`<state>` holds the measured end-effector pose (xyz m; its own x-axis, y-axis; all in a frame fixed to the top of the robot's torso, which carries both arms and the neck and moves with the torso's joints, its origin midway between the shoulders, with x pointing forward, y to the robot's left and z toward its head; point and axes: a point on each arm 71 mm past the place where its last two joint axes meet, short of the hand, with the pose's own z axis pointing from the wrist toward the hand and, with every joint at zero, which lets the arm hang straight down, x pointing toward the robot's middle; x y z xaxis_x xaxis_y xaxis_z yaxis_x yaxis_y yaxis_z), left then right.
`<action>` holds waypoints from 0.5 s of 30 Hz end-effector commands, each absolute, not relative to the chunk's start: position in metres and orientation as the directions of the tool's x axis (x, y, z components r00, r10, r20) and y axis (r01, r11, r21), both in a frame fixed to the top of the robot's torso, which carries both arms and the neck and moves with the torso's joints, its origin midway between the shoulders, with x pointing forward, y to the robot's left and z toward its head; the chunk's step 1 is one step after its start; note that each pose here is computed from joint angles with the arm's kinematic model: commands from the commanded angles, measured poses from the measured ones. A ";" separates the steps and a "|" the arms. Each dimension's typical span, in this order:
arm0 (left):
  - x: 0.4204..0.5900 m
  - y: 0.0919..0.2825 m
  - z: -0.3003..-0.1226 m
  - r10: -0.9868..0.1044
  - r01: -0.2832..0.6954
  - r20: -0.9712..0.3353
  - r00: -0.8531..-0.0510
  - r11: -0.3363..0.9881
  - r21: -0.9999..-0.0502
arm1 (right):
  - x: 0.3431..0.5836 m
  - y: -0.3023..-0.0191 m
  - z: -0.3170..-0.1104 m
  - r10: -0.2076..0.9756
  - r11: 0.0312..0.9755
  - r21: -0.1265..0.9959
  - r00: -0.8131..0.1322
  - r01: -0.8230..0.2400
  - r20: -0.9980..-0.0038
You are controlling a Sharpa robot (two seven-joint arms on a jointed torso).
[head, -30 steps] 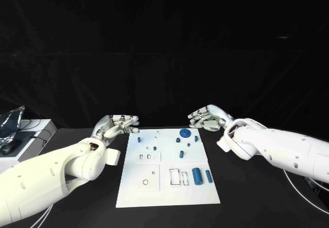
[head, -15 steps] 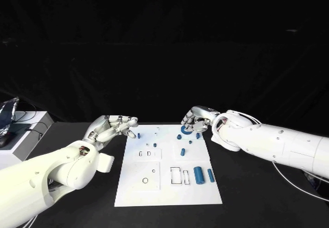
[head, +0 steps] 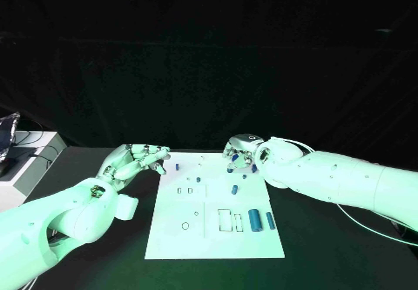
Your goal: Assemble the parts on the task board
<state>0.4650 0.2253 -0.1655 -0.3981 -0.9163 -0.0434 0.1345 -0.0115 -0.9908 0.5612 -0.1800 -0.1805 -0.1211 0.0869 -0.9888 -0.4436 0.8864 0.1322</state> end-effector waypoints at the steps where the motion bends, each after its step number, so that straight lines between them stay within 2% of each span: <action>1: 0.464 0.223 -0.164 -0.906 0.138 -0.051 -0.420 -0.008 -0.990 | 0.562 -0.182 -0.179 0.022 0.909 0.052 -0.077 -0.415 -0.997; 9: 0.467 0.226 -0.165 -0.908 0.131 -0.054 -0.416 -0.001 -0.991 | 0.560 -0.187 -0.176 0.084 0.916 0.097 -0.050 -0.389 -0.995; 15: 0.469 0.226 -0.167 -0.907 0.123 -0.054 -0.417 0.002 -0.992 | 0.559 -0.190 -0.178 0.077 0.922 0.095 -0.062 -0.374 -0.995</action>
<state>0.4689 0.2292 -0.1676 -0.3927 -0.9180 -0.0550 0.1249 0.0060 -0.9922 0.5586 -0.1891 -0.1781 -0.0726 0.0784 -0.9943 -0.3943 0.9134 0.1009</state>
